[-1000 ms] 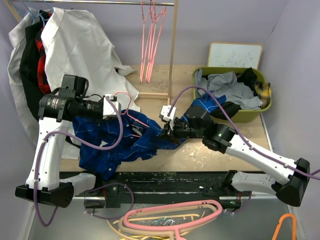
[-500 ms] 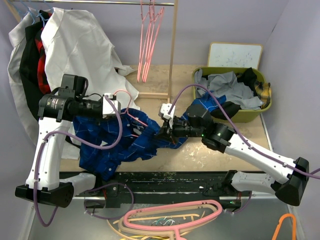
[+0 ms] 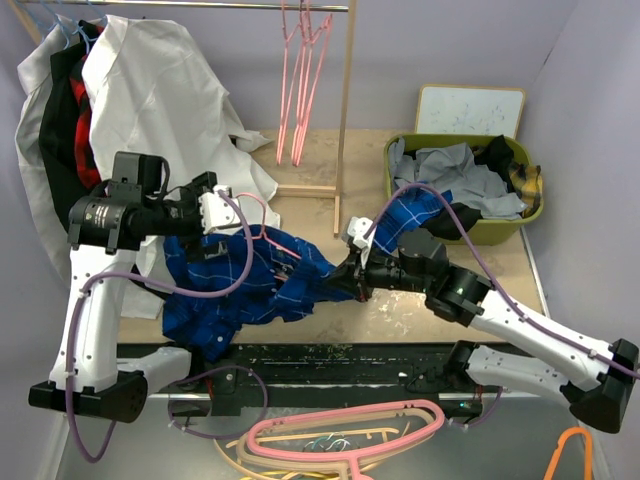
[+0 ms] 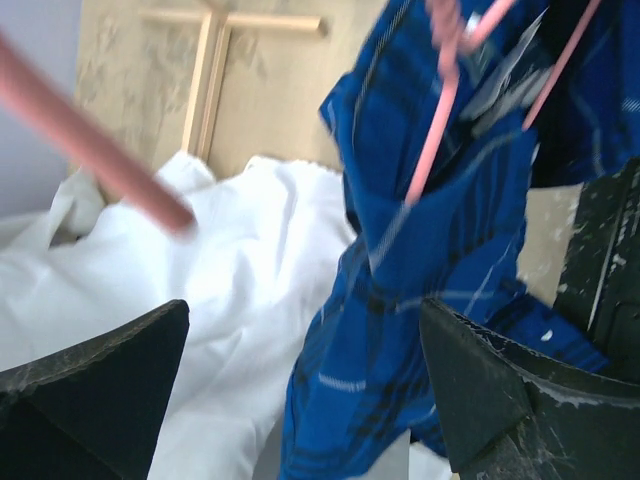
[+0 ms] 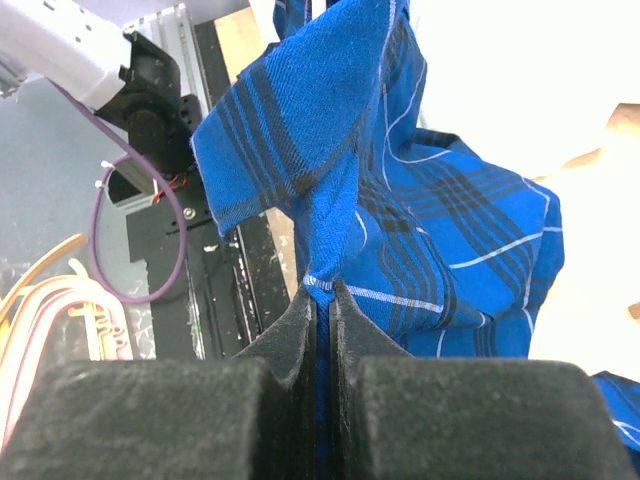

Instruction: Place the shirt on the hanger

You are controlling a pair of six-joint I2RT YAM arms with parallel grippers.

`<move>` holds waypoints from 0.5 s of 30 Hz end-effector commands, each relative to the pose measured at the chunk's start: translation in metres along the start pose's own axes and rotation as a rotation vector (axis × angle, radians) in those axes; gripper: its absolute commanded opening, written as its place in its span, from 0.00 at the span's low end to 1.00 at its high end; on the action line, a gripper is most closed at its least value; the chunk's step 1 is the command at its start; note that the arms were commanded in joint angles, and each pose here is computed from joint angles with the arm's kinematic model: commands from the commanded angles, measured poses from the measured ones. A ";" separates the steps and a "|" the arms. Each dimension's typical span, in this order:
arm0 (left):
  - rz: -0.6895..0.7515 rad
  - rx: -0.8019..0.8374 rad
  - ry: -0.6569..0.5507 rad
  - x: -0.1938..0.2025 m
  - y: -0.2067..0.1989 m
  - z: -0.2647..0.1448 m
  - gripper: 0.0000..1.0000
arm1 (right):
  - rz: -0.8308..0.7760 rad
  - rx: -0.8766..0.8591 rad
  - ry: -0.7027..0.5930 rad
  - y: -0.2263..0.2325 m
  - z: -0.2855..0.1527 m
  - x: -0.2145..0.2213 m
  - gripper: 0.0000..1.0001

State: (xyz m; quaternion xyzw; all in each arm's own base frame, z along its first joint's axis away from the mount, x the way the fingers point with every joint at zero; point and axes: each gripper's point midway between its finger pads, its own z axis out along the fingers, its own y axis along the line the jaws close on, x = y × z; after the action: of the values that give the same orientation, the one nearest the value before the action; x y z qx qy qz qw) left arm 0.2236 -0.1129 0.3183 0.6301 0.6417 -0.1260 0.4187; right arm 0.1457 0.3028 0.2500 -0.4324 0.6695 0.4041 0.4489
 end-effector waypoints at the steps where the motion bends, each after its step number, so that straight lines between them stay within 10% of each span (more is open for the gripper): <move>1: 0.001 -0.097 0.089 0.009 0.011 -0.020 0.99 | 0.002 0.049 -0.066 -0.004 -0.006 -0.021 0.00; 15: 0.069 0.135 -0.354 -0.090 -0.010 -0.024 1.00 | -0.041 0.049 0.001 -0.015 0.019 -0.020 0.00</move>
State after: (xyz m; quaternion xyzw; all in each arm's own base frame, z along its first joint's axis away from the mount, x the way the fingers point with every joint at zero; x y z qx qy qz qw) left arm 0.2006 -0.1437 0.3812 0.6419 0.5664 -0.2076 0.4733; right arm 0.1602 0.3104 0.2150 -0.4360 0.7099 0.3689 0.4122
